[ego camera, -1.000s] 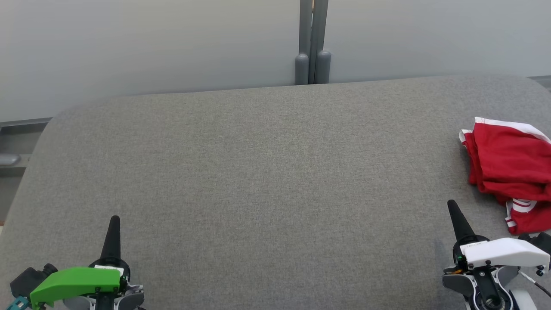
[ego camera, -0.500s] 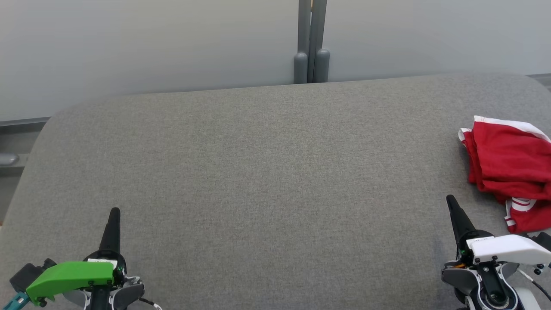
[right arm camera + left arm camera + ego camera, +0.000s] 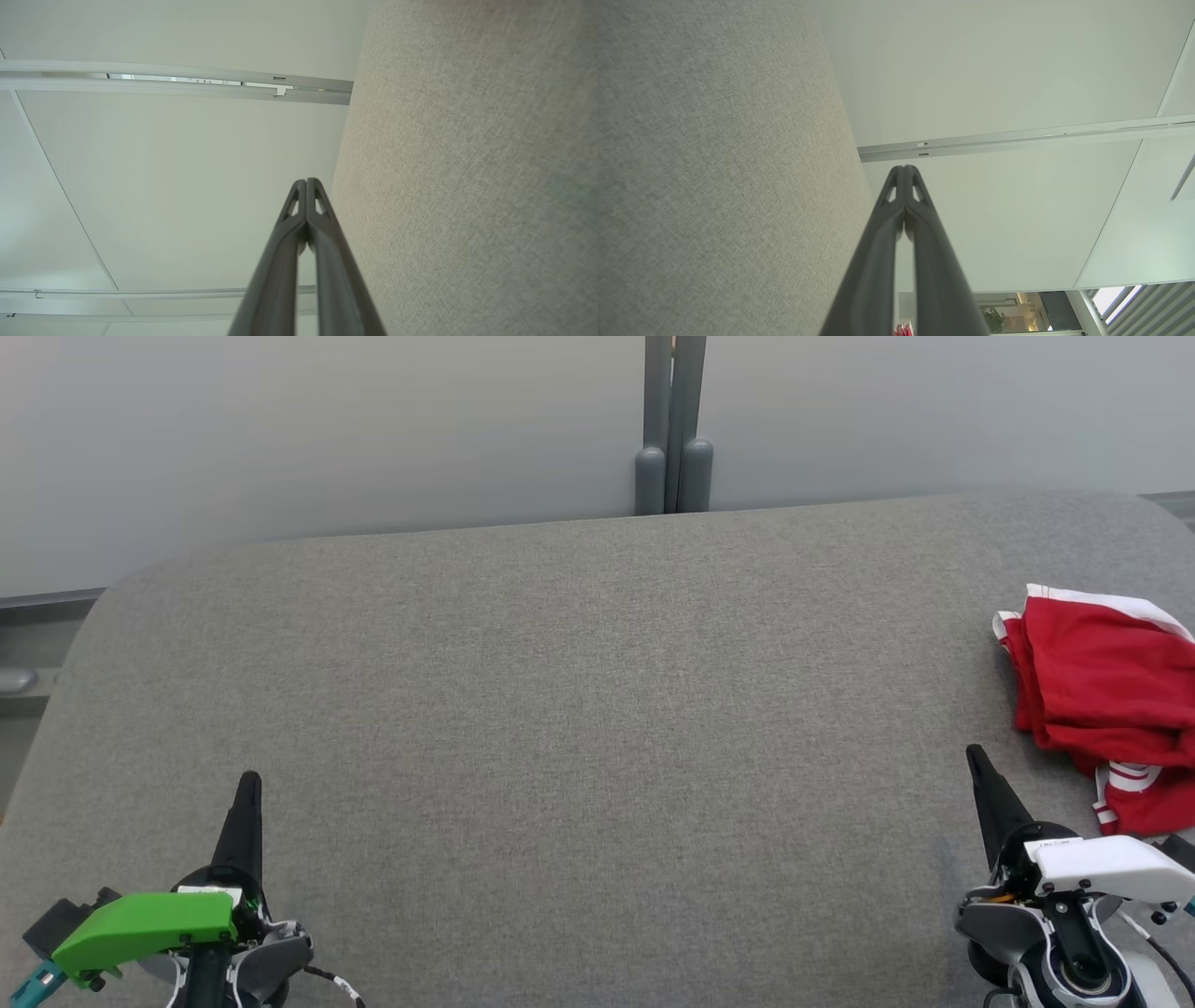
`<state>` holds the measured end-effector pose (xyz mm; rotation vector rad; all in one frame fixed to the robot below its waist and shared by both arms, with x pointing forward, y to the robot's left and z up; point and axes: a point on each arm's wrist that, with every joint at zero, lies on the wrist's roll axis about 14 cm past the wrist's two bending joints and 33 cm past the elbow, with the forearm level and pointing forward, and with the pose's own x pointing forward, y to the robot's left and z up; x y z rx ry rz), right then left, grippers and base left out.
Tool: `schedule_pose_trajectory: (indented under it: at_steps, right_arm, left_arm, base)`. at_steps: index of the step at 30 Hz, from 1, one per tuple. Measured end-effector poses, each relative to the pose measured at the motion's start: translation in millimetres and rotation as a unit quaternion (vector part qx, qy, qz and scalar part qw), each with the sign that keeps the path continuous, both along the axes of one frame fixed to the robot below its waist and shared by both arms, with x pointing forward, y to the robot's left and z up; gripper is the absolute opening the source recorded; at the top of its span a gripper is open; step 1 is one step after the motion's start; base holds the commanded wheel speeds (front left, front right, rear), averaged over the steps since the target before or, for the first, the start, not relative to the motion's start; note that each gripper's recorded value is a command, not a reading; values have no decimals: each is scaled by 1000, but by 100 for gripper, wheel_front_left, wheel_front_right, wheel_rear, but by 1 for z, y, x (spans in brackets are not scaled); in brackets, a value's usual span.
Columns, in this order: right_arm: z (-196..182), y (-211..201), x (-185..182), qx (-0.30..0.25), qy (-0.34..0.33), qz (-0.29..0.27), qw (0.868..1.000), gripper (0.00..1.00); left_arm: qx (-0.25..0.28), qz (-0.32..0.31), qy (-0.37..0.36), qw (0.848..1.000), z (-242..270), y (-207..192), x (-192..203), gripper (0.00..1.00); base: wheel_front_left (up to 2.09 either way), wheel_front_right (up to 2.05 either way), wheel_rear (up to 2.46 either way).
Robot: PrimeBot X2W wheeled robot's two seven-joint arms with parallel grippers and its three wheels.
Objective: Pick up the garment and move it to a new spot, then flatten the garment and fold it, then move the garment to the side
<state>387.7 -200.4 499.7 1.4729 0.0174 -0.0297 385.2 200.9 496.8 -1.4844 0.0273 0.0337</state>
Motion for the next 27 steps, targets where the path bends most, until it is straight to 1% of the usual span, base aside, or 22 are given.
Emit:
schedule_pose_trajectory:
  at_steps: [14,27]
  right_arm:
    - [4,0,1,48,-9,3,999,0]
    - [5,0,2,50,-10,3,999,0]
  left_arm:
    - [-43,-3,-11,999,6,-1,4,0]
    - [-45,-4,-12,999,7,-2,5,0]
  base:
    - [0,0,0]
    - [0,0,0]
